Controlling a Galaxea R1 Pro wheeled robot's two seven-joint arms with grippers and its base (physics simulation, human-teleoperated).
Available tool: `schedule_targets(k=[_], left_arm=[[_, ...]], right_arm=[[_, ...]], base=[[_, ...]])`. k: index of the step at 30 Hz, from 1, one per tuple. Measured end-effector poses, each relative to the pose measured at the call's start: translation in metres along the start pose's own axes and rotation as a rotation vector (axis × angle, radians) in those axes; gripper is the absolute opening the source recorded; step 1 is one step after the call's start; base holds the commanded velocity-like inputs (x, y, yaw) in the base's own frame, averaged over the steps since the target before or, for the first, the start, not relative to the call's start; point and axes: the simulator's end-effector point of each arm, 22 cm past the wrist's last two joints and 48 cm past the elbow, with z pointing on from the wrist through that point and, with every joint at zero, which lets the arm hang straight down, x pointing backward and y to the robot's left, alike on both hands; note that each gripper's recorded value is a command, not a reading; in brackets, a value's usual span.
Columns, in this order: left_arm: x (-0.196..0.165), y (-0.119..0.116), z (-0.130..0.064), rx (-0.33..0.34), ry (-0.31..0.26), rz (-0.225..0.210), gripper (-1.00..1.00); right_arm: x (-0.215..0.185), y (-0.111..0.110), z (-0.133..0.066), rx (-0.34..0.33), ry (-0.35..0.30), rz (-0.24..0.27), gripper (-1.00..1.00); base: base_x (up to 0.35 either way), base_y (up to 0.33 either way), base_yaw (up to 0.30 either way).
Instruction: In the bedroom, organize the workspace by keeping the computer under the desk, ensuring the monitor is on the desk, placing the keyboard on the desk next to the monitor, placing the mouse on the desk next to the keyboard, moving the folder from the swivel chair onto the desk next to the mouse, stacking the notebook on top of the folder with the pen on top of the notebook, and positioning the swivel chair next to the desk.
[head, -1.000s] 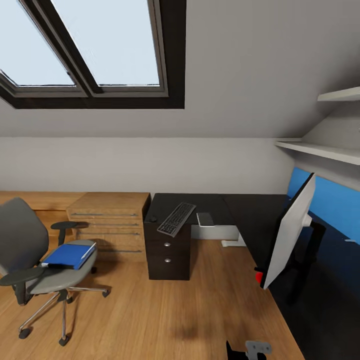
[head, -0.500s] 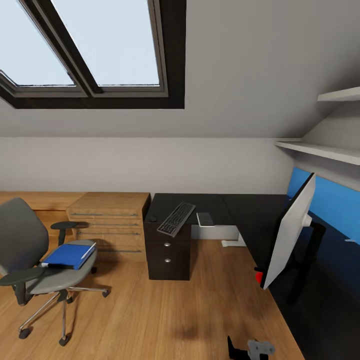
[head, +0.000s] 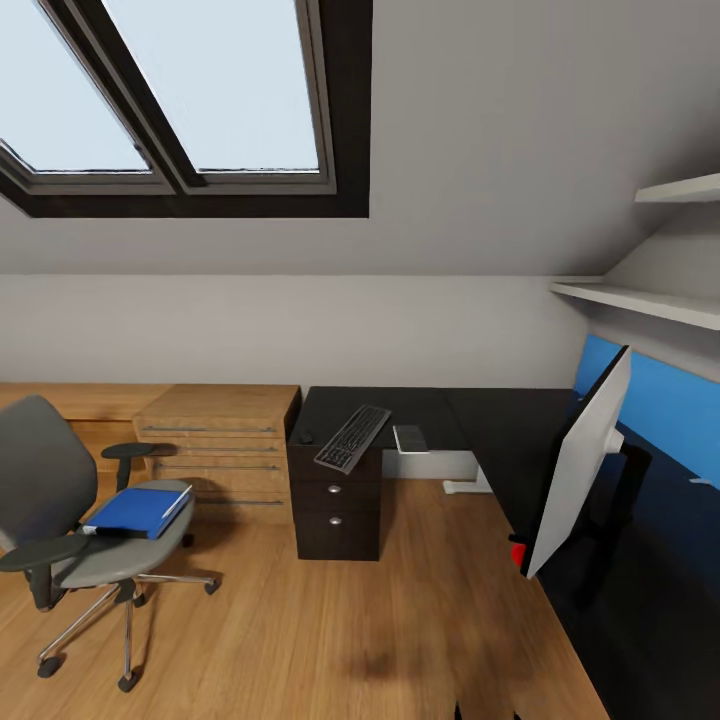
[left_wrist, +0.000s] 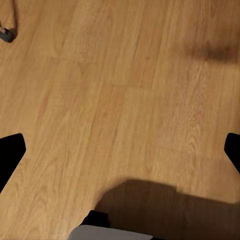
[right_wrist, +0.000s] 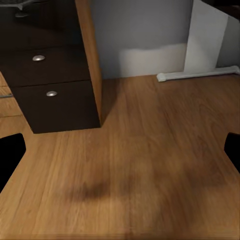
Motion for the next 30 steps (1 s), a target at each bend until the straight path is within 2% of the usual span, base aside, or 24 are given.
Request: schedule_targets(k=[18, 30], left_arm=[[0.0000, -0.0005, 0.0003, 0.002, 0.000, 0.001, 1.00], [-0.0003, 0.0000, -0.0010, 0.001, 0.001, -0.001, 1.00]], right_arm=[[0.0038, 0.0015, -0.0026, -0.009, 0.009, -0.005, 1.00], [0.0035, 0.0044, -0.0042, -0.011, 0.010, 0.000, 1.00]], base=[[-0.236, -0.126, 0.000], [-0.037, -0.016, 0.000]])
